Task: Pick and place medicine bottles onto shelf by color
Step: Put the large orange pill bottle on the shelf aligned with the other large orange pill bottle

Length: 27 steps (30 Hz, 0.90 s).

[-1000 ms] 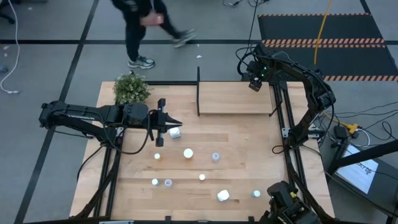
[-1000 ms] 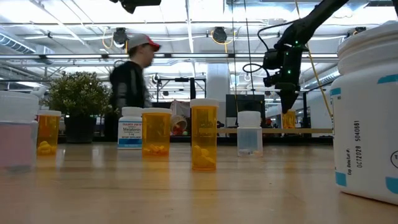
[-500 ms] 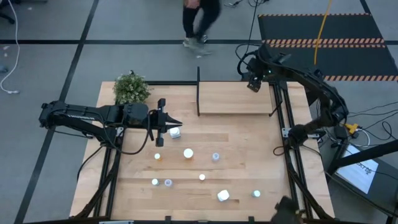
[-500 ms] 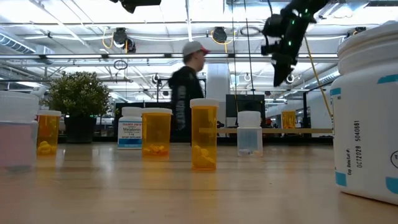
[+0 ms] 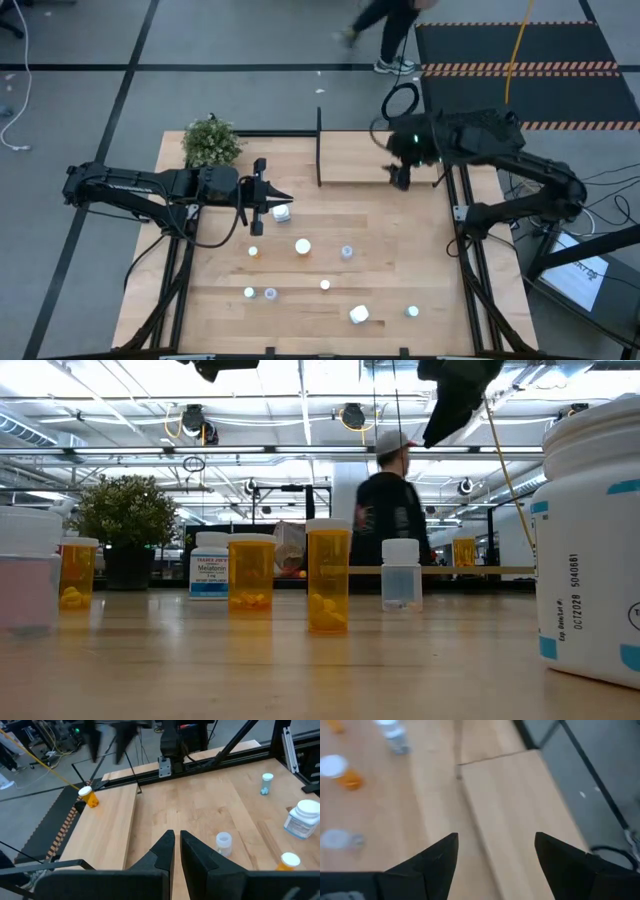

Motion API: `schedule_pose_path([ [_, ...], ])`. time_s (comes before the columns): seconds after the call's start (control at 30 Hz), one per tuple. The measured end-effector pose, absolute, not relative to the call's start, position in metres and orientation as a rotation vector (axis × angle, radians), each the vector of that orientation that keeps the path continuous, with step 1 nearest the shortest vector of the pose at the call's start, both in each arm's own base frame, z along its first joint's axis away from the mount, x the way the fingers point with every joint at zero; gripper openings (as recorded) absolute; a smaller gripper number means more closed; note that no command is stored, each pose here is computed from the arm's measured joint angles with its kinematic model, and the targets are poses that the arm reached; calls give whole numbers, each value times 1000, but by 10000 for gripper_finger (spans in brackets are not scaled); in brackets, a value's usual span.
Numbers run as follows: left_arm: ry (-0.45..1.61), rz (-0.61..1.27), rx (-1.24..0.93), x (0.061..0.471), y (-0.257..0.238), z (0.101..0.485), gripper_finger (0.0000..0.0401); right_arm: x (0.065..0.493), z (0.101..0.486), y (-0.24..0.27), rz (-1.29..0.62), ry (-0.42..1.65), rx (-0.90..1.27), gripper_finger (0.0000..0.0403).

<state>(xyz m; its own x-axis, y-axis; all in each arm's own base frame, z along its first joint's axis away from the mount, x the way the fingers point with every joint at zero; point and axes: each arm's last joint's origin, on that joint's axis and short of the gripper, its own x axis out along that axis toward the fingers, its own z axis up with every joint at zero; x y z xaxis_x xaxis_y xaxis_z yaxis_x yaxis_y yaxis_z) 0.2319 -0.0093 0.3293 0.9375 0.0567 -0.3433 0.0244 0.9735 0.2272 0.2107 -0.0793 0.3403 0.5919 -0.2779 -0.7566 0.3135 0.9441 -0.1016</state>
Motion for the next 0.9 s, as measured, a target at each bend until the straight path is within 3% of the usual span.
schedule_pose_path([
  [0.57, 358, 11, 126, 232, -15, 329, 36, 214, 255, 4, -141, 703, -4, 222],
  [0.7, 389, -50, 77, 229, -32, 326, 62, 216, 247, 6, -112, 665, -49, 214],
  [0.9, 525, -48, 32, 233, -65, 304, 132, 215, 246, 6, -117, 666, -29, 210],
])
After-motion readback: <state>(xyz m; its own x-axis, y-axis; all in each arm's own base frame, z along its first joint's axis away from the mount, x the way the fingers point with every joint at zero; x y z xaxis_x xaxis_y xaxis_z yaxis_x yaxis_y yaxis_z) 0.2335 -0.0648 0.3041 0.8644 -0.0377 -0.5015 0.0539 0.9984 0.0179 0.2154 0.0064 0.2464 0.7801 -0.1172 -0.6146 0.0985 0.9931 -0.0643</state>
